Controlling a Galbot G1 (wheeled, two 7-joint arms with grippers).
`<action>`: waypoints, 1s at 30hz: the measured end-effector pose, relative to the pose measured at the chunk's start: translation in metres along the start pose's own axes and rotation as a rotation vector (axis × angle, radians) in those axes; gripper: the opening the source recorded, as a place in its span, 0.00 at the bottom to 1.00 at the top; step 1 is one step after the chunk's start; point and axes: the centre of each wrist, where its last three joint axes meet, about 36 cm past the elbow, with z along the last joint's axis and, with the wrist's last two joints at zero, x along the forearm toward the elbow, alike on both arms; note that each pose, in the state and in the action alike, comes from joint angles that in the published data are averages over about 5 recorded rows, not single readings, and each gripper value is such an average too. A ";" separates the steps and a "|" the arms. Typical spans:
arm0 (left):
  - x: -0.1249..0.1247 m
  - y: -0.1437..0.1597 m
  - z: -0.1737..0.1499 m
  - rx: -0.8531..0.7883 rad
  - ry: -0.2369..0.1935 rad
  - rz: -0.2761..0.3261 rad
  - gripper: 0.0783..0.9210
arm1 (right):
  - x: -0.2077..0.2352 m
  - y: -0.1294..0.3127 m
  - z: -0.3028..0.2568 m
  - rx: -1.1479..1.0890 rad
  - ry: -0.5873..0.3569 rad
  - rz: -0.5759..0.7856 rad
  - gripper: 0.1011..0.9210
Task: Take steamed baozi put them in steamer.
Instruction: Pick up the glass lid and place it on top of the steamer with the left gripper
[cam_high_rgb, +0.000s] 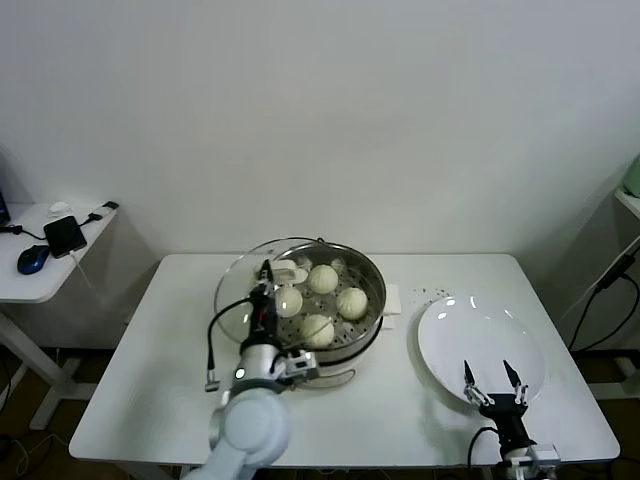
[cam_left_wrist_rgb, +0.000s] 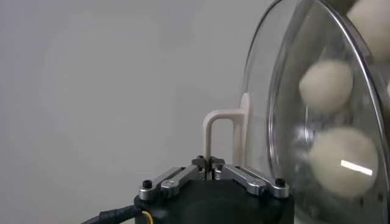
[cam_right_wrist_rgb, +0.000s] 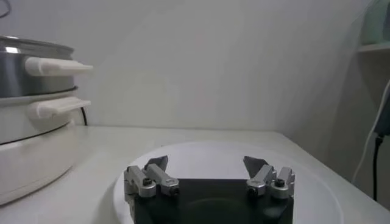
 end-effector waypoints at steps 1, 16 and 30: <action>0.000 0.000 -0.008 0.003 -0.005 0.001 0.06 | 0.000 -0.001 0.001 -0.002 0.000 0.002 0.88; -0.004 -0.022 -0.075 -0.024 -0.041 0.022 0.06 | 0.002 -0.003 0.012 -0.028 -0.019 0.037 0.88; -0.017 -0.045 -0.079 -0.091 -0.017 0.006 0.06 | 0.000 -0.004 0.014 -0.030 -0.043 0.071 0.88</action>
